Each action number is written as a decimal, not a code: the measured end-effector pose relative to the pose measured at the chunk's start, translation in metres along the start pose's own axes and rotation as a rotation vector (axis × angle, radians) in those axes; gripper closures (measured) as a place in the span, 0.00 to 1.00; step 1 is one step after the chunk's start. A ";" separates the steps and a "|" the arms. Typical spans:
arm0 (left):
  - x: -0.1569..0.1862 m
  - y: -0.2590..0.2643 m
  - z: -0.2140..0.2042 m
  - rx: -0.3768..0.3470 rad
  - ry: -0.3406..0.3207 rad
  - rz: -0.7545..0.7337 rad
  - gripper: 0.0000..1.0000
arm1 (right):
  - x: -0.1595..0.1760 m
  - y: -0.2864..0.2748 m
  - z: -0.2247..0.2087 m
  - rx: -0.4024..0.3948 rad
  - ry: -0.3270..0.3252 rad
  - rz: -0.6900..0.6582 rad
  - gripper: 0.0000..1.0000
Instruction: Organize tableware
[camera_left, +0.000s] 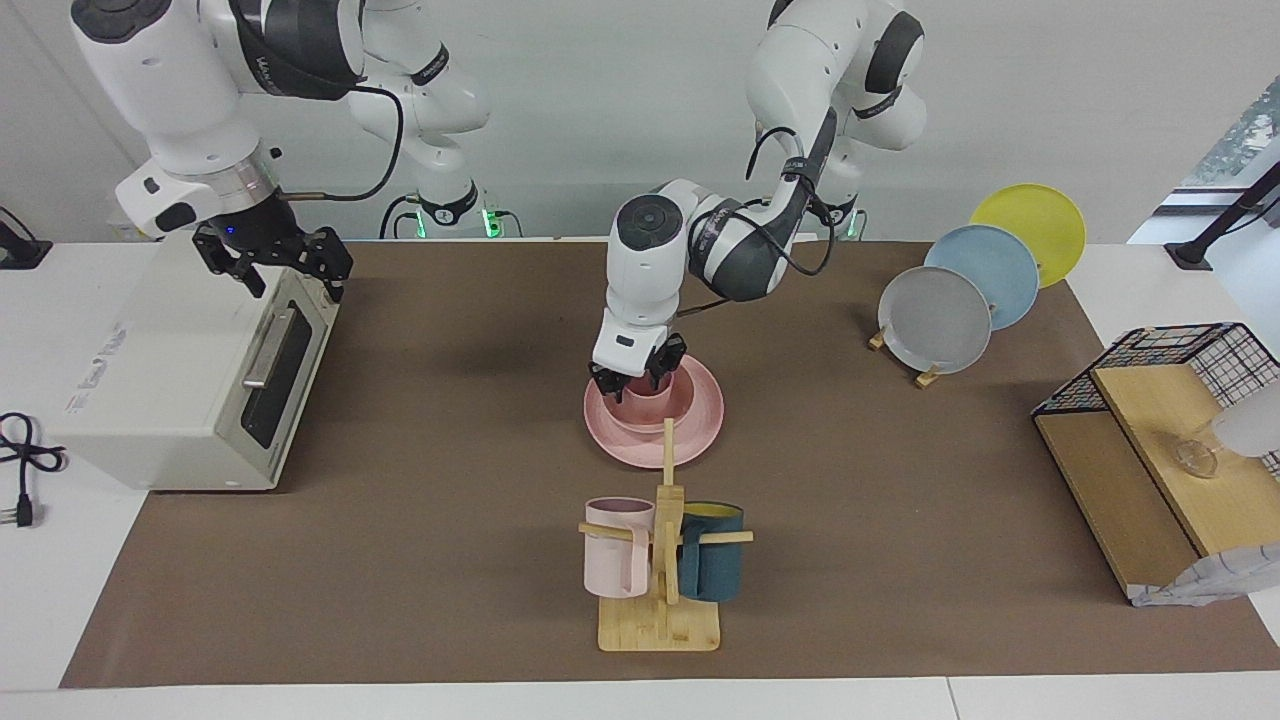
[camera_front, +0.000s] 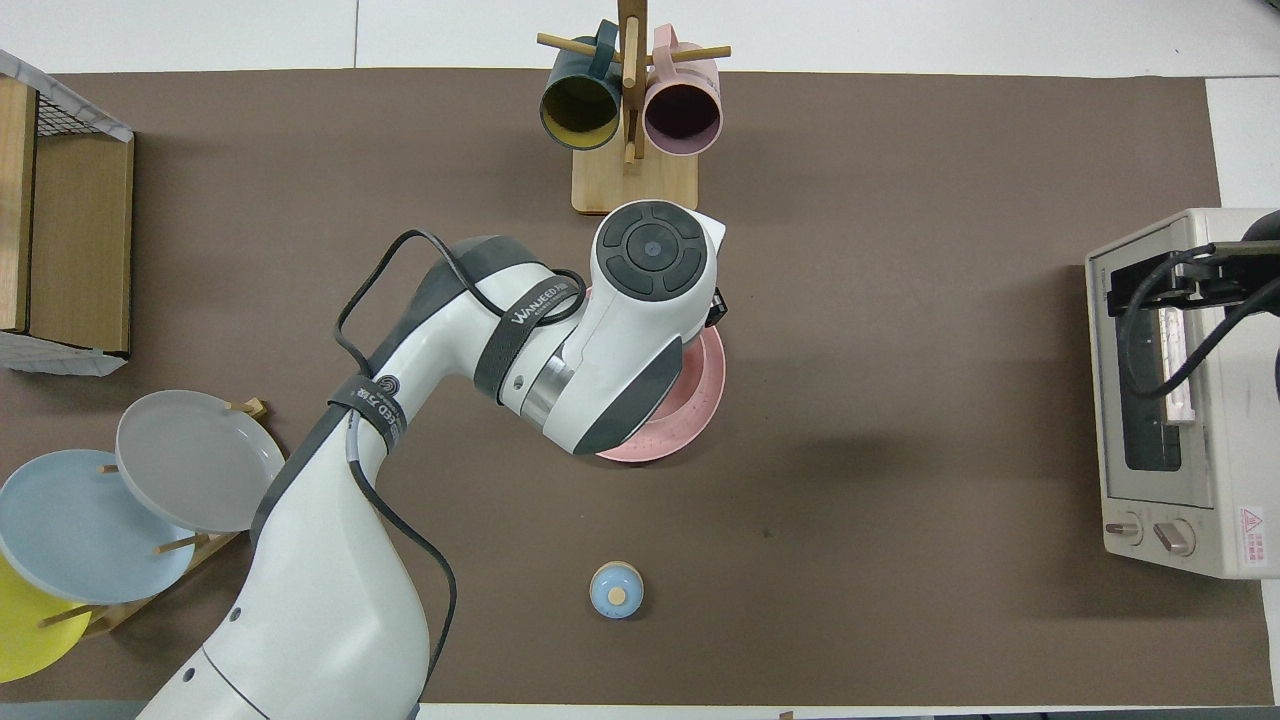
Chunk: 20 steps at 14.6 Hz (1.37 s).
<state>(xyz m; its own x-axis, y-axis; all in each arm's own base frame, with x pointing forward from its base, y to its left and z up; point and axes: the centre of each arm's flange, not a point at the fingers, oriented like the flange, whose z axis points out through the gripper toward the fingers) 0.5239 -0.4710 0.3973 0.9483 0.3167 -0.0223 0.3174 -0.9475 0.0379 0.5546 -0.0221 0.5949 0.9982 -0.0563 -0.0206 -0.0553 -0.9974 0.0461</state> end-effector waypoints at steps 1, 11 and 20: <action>0.009 -0.007 -0.013 -0.006 0.011 -0.015 0.15 | 0.000 0.000 0.000 0.000 0.000 0.000 0.00; 0.140 -0.287 -0.244 0.030 0.015 0.118 0.00 | 0.000 0.000 0.000 0.000 0.000 0.000 0.00; 0.115 -0.371 -0.212 0.067 -0.075 0.264 0.00 | 0.000 0.000 0.000 0.000 0.000 0.000 0.00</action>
<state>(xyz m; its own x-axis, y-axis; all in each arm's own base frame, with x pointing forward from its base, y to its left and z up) 0.5172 -0.0734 0.5922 0.9939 0.0568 -0.0943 0.0558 -0.9984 -0.0134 0.5546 -0.0221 0.5949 0.9982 -0.0563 -0.0206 -0.0553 -0.9974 0.0461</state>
